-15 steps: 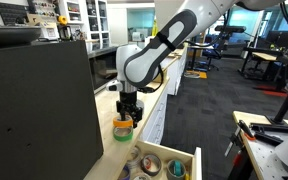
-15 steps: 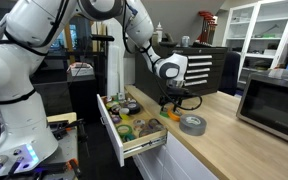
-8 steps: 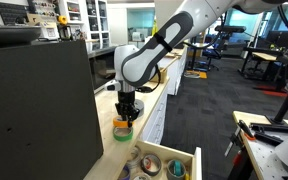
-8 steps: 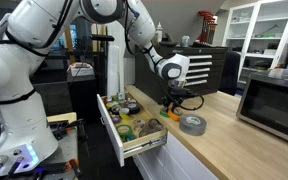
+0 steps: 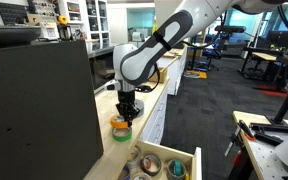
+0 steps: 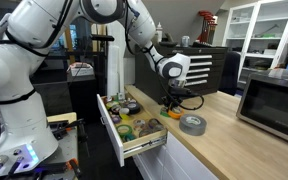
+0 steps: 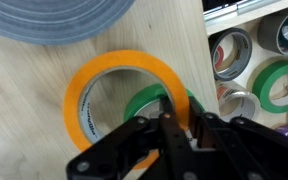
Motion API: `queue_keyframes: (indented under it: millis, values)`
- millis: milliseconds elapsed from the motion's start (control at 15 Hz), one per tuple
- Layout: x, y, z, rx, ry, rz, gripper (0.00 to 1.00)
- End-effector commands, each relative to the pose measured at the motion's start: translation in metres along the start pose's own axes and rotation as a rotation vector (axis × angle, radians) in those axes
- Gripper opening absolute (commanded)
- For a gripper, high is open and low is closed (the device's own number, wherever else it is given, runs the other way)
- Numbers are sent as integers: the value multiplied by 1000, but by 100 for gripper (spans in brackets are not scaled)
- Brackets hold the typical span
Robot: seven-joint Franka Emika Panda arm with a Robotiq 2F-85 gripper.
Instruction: Put the orange masking tape in the drawer
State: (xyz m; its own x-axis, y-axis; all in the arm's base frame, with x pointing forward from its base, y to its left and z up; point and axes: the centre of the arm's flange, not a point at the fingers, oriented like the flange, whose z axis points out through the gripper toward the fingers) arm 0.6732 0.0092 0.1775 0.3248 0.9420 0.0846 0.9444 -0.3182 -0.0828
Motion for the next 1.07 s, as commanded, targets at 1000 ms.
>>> queue_keyframes:
  millis: [1000]
  values:
    - [41,-47,-2,4,-78,52,7]
